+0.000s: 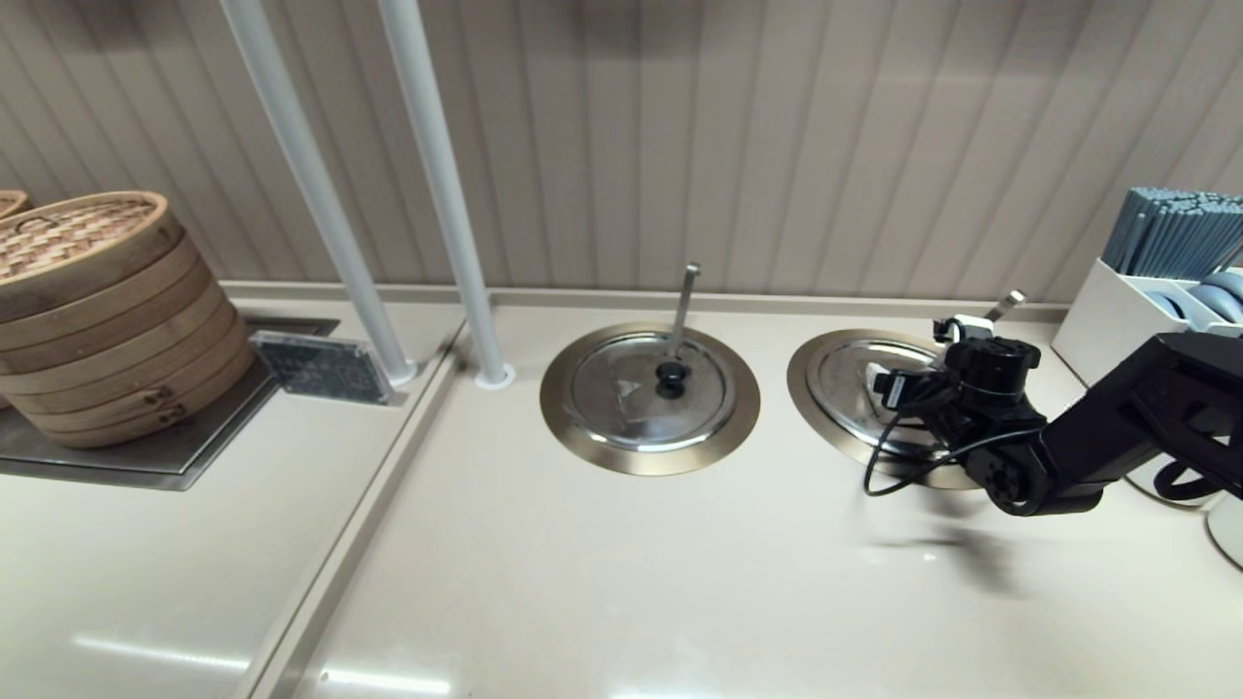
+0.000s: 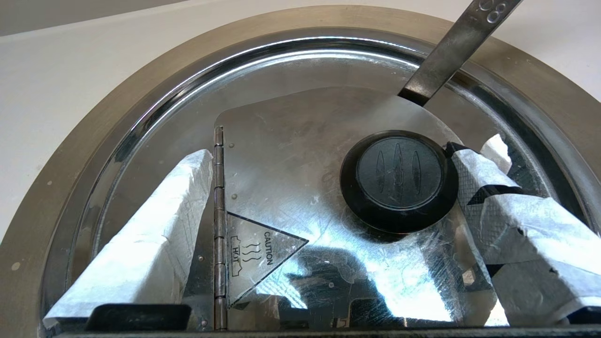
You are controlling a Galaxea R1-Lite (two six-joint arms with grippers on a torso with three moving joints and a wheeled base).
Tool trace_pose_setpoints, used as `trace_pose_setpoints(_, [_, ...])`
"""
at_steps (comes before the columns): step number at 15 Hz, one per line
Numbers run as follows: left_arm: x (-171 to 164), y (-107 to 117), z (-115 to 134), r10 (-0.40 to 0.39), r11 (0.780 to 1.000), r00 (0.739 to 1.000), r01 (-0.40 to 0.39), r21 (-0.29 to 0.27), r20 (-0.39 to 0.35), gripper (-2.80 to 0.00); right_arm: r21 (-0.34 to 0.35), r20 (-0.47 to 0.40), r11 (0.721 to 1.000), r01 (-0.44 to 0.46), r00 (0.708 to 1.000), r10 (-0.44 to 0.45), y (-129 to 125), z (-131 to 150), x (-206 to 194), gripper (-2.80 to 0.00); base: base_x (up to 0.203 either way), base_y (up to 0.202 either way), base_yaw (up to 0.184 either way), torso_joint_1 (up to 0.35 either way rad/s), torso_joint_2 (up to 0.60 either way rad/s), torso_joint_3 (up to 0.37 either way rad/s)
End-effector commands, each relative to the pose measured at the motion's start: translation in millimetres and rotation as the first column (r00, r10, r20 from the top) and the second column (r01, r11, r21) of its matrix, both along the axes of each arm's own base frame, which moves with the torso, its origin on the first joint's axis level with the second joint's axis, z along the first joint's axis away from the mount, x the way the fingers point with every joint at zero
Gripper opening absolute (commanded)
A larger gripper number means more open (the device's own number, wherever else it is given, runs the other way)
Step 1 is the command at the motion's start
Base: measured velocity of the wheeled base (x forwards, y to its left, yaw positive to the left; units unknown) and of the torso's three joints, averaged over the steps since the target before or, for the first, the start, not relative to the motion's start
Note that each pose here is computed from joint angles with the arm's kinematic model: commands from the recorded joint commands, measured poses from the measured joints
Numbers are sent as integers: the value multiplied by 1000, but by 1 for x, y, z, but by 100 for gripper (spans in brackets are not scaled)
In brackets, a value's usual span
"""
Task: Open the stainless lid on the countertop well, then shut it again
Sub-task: Open the lid
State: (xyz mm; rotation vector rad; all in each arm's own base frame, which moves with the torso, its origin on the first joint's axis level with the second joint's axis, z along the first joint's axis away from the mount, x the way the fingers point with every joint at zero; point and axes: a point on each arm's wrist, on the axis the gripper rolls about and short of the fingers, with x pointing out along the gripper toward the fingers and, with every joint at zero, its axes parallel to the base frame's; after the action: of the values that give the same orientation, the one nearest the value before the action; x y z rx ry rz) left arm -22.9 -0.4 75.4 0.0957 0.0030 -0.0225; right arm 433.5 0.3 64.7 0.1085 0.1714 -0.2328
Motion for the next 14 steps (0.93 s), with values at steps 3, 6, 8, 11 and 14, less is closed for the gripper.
trace_pose_setpoints(3, [0,0,0,-1,1000,1000,1,1,-1,-280,3,21,1000,-3,1000,3,2,7,-2,0,0,0,0,0,0,0])
trace_pose_setpoints(6, [0,0,0,1,1000,1000,-1,1,-1,-280,5,35,1000,-14,999,13,7,15,-5,0,0,0,0,0,0,0])
trace_pose_setpoints(8, [0,0,0,-1,1000,1000,1,1,-1,-280,5,35,1000,-21,999,21,10,17,-7,0,0,0,0,0,0,0])
trace_pose_setpoints(11, [0,0,0,-1,1000,1000,1,1,-1,-280,17,52,999,-36,998,35,17,24,-11,0,0,0,0,0,0,0])
trace_pose_setpoints(14, [0,0,0,-1,1000,1000,1,1,-1,-280,31,65,998,-55,996,53,26,32,-16,0,0,0,0,0,0,0])
